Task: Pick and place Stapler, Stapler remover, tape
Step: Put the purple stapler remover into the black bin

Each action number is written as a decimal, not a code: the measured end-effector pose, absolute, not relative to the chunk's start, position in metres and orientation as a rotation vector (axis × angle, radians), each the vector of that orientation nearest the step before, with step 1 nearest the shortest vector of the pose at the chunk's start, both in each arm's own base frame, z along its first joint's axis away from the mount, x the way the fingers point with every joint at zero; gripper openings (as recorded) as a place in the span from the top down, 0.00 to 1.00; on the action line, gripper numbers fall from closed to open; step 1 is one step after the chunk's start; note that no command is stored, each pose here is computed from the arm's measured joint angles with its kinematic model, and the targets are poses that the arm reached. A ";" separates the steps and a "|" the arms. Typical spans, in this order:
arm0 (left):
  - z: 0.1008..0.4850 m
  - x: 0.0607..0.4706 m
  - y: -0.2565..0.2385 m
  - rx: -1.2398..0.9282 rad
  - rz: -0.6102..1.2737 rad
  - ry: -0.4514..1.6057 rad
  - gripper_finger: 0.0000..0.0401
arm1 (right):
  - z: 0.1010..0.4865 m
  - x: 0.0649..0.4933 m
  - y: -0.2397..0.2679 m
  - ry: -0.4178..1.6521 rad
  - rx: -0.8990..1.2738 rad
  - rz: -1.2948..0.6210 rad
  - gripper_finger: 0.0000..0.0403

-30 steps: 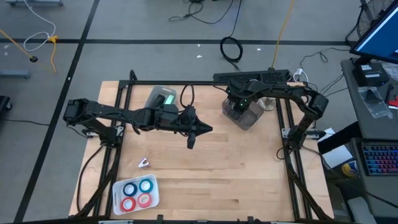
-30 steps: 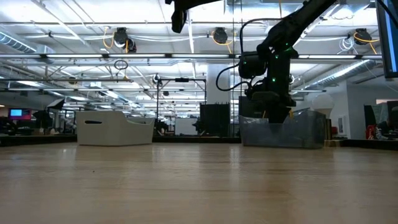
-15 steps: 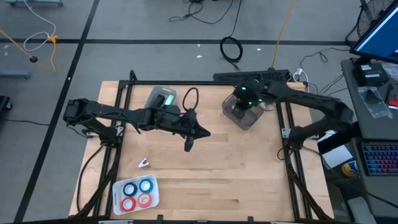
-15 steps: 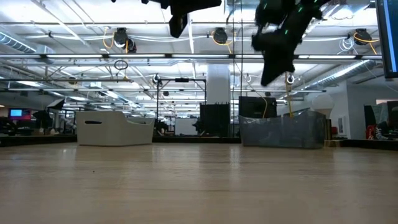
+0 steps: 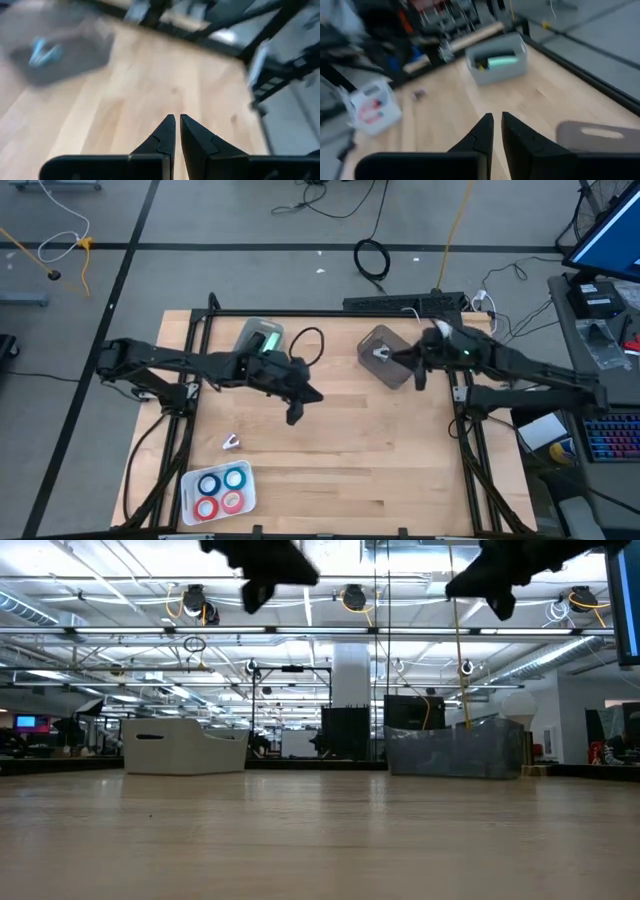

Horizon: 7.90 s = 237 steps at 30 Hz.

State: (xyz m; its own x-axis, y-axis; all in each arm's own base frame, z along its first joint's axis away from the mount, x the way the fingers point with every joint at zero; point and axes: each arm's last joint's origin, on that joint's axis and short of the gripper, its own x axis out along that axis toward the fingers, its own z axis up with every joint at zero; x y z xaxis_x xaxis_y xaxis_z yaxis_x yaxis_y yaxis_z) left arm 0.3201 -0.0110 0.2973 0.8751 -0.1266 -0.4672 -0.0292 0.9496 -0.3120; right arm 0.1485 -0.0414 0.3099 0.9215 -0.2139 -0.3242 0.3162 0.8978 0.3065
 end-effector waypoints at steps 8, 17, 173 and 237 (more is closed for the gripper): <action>0.302 0.271 -0.030 -0.410 0.106 0.760 0.94 | 0.278 0.120 -0.032 0.109 0.457 -0.254 0.95; 0.292 0.230 -0.066 -0.604 0.223 1.063 0.94 | 0.265 0.105 -0.028 0.039 0.483 -0.241 0.95; 0.169 0.172 -0.071 -0.820 0.398 0.863 0.99 | 0.264 0.107 -0.029 0.030 0.576 -0.265 0.96; 0.275 0.266 -0.013 -0.775 0.035 -0.138 1.00 | 0.295 0.304 -0.016 -0.119 0.289 0.203 0.62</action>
